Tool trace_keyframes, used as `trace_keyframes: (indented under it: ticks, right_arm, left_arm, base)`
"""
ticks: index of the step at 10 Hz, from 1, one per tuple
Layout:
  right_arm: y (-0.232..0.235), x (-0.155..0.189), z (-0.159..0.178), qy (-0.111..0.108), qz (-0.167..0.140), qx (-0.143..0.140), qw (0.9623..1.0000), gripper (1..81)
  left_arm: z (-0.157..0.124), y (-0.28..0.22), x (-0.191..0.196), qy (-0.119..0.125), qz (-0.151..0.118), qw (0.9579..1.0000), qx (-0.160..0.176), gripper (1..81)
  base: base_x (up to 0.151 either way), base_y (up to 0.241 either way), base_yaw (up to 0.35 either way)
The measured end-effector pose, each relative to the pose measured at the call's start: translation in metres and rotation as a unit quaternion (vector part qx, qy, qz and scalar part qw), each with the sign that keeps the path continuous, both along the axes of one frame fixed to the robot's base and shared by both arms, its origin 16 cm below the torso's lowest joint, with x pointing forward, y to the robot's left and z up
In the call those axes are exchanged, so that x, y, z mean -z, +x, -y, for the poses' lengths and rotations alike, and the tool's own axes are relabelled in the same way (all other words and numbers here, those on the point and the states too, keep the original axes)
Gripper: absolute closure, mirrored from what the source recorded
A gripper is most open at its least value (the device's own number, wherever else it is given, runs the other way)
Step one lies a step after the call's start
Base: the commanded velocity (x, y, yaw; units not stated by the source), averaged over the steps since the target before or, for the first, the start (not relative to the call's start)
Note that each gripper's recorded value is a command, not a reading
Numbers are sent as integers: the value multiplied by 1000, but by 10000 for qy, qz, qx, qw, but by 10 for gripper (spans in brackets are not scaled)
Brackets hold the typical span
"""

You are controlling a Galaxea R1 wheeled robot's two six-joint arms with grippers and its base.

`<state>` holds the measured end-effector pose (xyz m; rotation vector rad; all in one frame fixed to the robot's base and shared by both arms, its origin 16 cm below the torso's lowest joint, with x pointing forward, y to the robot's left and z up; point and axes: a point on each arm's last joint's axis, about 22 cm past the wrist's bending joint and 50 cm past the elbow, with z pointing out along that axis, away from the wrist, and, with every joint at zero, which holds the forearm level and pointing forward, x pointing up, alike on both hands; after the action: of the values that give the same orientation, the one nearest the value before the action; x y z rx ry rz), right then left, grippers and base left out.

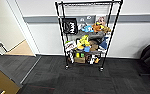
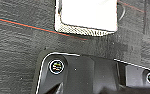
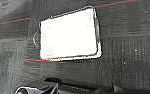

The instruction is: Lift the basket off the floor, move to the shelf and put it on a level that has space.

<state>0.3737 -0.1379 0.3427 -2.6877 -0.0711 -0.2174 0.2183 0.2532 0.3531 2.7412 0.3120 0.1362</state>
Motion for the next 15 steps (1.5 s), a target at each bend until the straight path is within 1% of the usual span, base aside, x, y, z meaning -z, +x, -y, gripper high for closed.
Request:
trace_keyframes:
  ticks: [2,4,5,7,9,10,11,13,15]
  right_arm:
    - [1,20,-2,8,-160,-40,9999,10]
    - [13,29,4,-27,-123,-17,9999,10]
    - [19,33,8,-48,-88,10,9999,10]
    - [38,39,11,-62,33,36,10000,10]
    - [55,46,11,-59,157,42,9999,10]
    - [62,50,11,-59,213,43,9997,10]
    - [72,53,10,-56,273,42,9996,10]
    - [105,55,7,-37,475,40,9989,10]
    - [134,56,3,-10,601,51,9982,10]
  left_arm:
    - [-4,5,15,9,-149,9998,-140,10]
    - [-16,25,24,56,-115,9993,-362,10]
    - [-25,32,30,117,-112,9987,-481,10]
    - [-39,61,41,231,34,9981,-570,10]
    - [-45,108,46,255,343,9974,-585,10]
    - [-45,124,49,247,451,9970,-586,10]
    - [-44,133,53,229,488,9969,-568,10]
    - [-30,143,66,142,522,9971,-531,10]
    - [-33,170,72,138,702,9961,-519,10]
  base:
    - [0,0,0]
    - [0,0,0]
    - [0,0,0]
    - [0,0,0]
    - [0,0,0]
    - [0,0,0]
    - [0,0,0]
    - [0,0,0]
    - [0,0,0]
